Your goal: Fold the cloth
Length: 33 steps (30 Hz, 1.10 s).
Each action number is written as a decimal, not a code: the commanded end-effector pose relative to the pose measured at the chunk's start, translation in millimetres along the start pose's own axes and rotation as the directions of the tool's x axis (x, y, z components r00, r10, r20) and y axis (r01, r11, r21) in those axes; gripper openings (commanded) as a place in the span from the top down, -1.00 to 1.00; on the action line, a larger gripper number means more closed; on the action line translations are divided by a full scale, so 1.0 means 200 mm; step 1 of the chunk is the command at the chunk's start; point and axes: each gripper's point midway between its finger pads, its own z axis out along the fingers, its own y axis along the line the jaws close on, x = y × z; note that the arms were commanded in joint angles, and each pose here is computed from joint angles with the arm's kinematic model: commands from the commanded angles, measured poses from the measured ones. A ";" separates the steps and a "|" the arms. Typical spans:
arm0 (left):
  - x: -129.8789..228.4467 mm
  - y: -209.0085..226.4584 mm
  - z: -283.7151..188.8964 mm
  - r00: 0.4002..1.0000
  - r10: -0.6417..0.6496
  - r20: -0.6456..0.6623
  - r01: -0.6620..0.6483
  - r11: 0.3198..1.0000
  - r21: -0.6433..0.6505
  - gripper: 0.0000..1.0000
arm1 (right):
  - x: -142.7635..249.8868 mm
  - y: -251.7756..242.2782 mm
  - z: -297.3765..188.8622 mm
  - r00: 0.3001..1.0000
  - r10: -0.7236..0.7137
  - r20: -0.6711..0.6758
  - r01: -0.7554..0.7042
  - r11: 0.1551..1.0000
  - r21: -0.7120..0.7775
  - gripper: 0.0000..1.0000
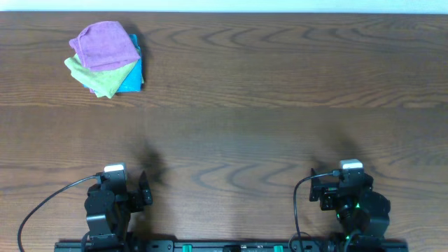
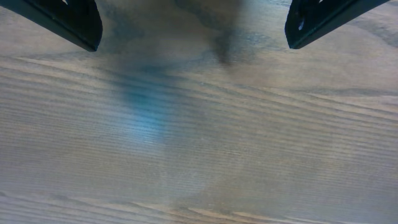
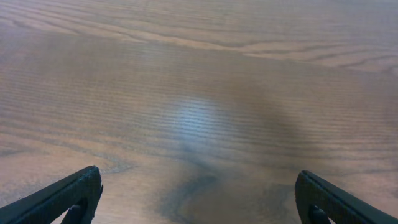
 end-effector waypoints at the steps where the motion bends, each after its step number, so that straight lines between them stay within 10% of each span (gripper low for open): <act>1: 0.05 0.01 0.01 1.000 0.010 -0.030 -0.010 1.000 -0.016 -0.90 | 0.04 -0.01 0.01 1.000 -0.010 -0.024 0.010 1.000 0.012 -0.99; 33: 0.05 0.01 0.01 1.000 0.010 -0.030 -0.010 1.000 -0.016 -0.90 | 0.07 -0.03 0.01 0.999 0.021 -0.047 -0.020 0.999 0.033 -0.99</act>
